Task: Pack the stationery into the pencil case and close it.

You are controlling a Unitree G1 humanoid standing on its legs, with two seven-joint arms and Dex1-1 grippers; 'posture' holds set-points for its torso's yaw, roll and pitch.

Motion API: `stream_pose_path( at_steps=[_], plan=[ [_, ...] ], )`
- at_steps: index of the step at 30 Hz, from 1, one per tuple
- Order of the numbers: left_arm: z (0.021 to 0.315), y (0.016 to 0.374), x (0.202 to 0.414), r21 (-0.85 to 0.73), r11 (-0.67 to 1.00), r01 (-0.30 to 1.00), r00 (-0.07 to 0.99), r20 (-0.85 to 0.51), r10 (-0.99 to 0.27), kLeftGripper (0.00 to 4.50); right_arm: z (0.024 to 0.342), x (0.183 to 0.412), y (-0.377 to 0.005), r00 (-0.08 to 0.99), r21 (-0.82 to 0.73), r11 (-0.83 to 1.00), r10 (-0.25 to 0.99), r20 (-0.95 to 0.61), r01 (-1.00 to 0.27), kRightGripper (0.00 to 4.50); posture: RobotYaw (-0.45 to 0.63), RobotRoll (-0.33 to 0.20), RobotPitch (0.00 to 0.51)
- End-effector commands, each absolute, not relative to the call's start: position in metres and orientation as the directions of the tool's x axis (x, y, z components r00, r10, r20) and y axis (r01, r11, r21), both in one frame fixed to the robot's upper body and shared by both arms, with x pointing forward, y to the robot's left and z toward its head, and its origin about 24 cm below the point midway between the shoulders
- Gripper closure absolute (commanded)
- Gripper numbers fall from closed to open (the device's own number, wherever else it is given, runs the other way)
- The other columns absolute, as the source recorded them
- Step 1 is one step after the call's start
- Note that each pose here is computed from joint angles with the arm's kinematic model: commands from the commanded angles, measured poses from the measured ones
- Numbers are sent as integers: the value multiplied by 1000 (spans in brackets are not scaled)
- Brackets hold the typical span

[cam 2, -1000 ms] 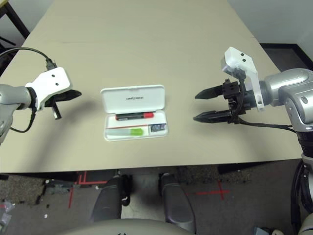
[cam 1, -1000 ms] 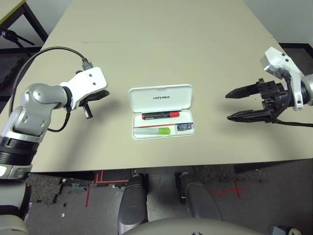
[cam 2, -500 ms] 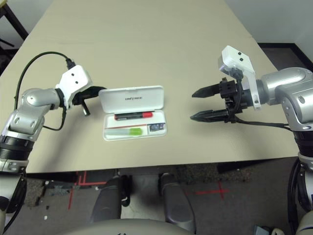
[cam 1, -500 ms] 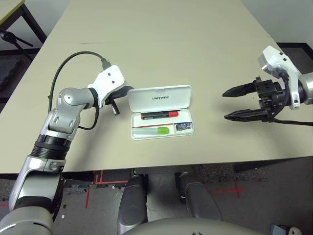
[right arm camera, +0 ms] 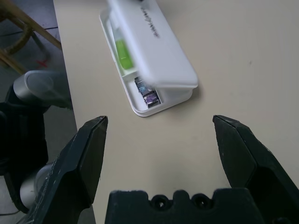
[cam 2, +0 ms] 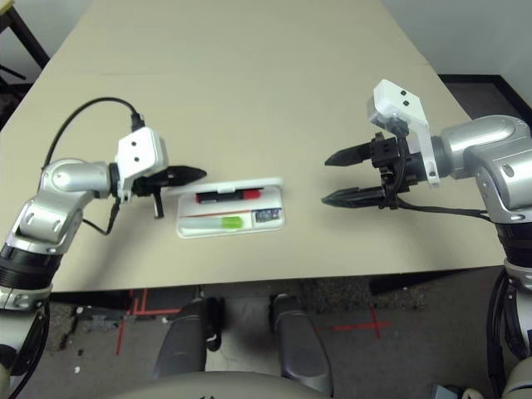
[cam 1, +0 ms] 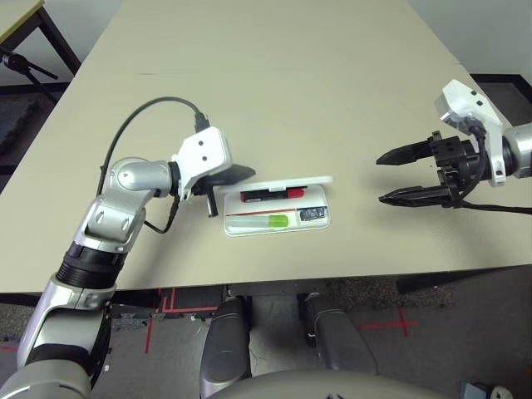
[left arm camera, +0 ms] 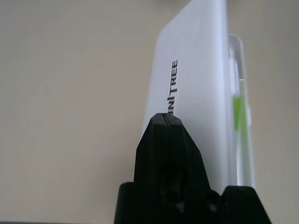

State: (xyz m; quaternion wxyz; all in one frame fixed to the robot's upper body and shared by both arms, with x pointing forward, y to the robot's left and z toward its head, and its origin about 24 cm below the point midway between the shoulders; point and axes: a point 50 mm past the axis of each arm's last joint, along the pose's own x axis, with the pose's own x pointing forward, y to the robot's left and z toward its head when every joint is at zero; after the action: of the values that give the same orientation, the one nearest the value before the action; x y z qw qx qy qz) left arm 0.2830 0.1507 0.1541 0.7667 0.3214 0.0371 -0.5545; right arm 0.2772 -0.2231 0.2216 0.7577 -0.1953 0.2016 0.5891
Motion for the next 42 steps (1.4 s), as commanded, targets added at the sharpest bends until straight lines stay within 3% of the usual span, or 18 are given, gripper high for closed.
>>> stream_pose_path(
  at_steps=[1,24,31,37,42],
  plan=[
    [146,140,278,441,140,886,349,-437,-829,4482,218,278,-223,221,-56,229,806,-550,-972,0,-84,0,160],
    [100,128,272,369,-40,929,225,-645,-730,4482,213,279,-222,232,-61,241,795,-561,-969,0,-90,0,170],
    [128,128,281,417,146,897,333,-422,-843,4482,209,283,-224,279,-67,288,804,-525,-955,0,-94,0,171],
    [149,148,289,404,336,851,454,-242,-858,2426,199,301,-224,442,-71,448,822,-360,-891,0,-83,0,169],
    [166,174,301,239,605,760,624,-3,-782,551,192,322,-230,654,-58,654,741,-153,-755,0,-65,0,170]
  ],
)
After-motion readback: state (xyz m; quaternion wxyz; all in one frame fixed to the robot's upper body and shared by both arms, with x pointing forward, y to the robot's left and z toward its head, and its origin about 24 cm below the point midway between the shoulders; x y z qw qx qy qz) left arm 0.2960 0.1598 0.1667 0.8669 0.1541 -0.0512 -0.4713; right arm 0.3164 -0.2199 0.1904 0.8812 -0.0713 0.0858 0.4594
